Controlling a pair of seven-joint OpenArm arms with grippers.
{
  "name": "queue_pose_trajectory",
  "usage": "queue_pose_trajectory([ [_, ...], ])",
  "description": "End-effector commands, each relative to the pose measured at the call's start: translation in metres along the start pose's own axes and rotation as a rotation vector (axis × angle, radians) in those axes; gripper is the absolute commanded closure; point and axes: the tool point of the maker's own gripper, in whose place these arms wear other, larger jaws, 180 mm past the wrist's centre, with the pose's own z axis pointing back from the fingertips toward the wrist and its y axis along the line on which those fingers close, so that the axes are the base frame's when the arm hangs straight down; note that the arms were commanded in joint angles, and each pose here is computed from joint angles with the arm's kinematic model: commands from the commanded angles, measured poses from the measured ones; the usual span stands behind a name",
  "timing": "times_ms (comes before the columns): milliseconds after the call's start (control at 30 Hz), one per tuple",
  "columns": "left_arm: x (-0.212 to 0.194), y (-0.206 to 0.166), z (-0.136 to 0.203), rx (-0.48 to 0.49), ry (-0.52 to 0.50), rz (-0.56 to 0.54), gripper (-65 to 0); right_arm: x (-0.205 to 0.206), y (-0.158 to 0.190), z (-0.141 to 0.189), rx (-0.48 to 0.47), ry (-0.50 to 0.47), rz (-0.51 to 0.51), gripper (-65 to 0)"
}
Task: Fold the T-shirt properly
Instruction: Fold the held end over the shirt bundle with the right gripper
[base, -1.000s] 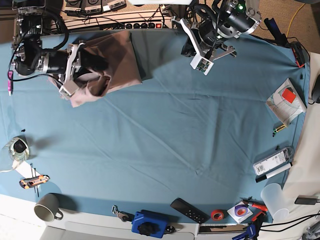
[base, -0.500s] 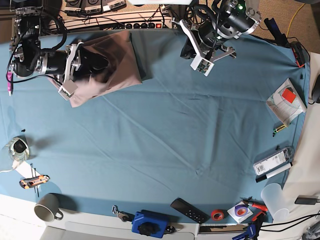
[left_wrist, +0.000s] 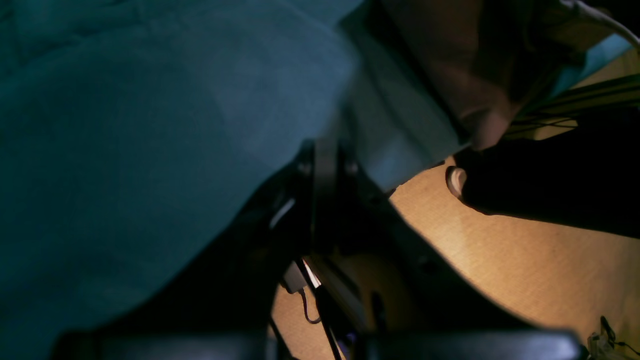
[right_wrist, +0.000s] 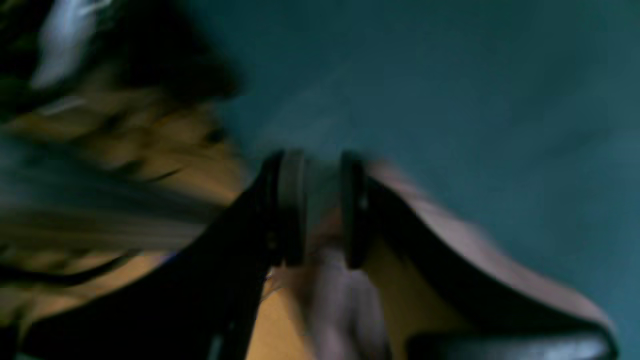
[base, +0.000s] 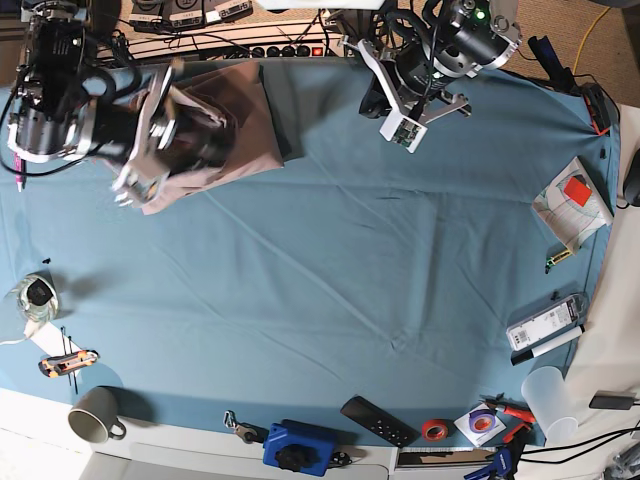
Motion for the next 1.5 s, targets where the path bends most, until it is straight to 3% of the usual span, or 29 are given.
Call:
queue_pose_trajectory([
  [0, 0.008, -0.004, 0.003, -0.013, -0.038, -0.005, 0.0, 0.006, -0.012, 0.010, -0.061, -0.020, 0.017, -9.9],
  [67, 0.008, -0.005, 0.003, -0.020, -0.040, -0.001, 0.0, -0.001, -0.037, 0.023, -0.199, 0.012, 0.011, -0.9],
  [167, 0.012, -0.020, 0.004, -0.097, -0.060, 0.015, 0.0, -0.010, -0.062, 0.043, -0.338, 0.057, 0.007, 0.0],
  [267, 0.019, -0.046, 0.009, -0.245, -0.106, -0.062, 0.0, -0.026, -0.086, 0.058, -0.455, 0.111, -0.019, 0.0],
  [333, 0.022, -0.054, 0.012, -0.289, -0.128, -0.075, 0.0, -0.041, -0.102, 0.062, -0.502, 0.142, -0.063, 0.0],
  [433, 0.022, -0.054, 0.012, -0.286, -0.127, -0.075, 0.0, -0.073, -0.116, 0.062, -0.499, 0.172, -0.198, 0.0],
  [533, 0.022, -0.054, 0.012, -0.287, -0.127, -0.074, 0.0, -0.108, -0.119, 0.061, -0.472, 0.249, -0.311, 0.0],
  [600, 0.023, -0.054, 0.012, -0.287, -0.130, -0.074, 0.0, -0.115, -0.119, 0.058, -0.449, 0.248, -0.344, 0.0],
  [833, 0.027, -0.054, 0.013, -0.288, -0.157, -0.071, 0.0, -0.074, -0.094, 0.039, -0.253, 0.023, -0.365, 0.0],
  [900, 0.027, -0.054, 0.013, -0.288, -0.157, -0.070, 0.0, -0.070, -0.087, 0.031, -0.205, 0.008, -0.364, 0.0],
  [1267, 0.027, -0.054, 0.013, -0.288, -0.156, -0.071, 0.0, -0.102, -0.016, -0.044, 0.072, 0.241, -0.297, 0.0],
  [1367, 0.027, -0.054, 0.012, -0.288, -0.155, -0.071, 0.0, -0.105, 0.005, -0.056, 0.150, 0.269, -0.283, 0.0],
  [1467, 0.027, -0.054, 0.013, -0.288, -0.156, -0.071, 0.0, -0.093, 0.019, -0.062, 0.223, 0.221, -0.298, 0.0],
])
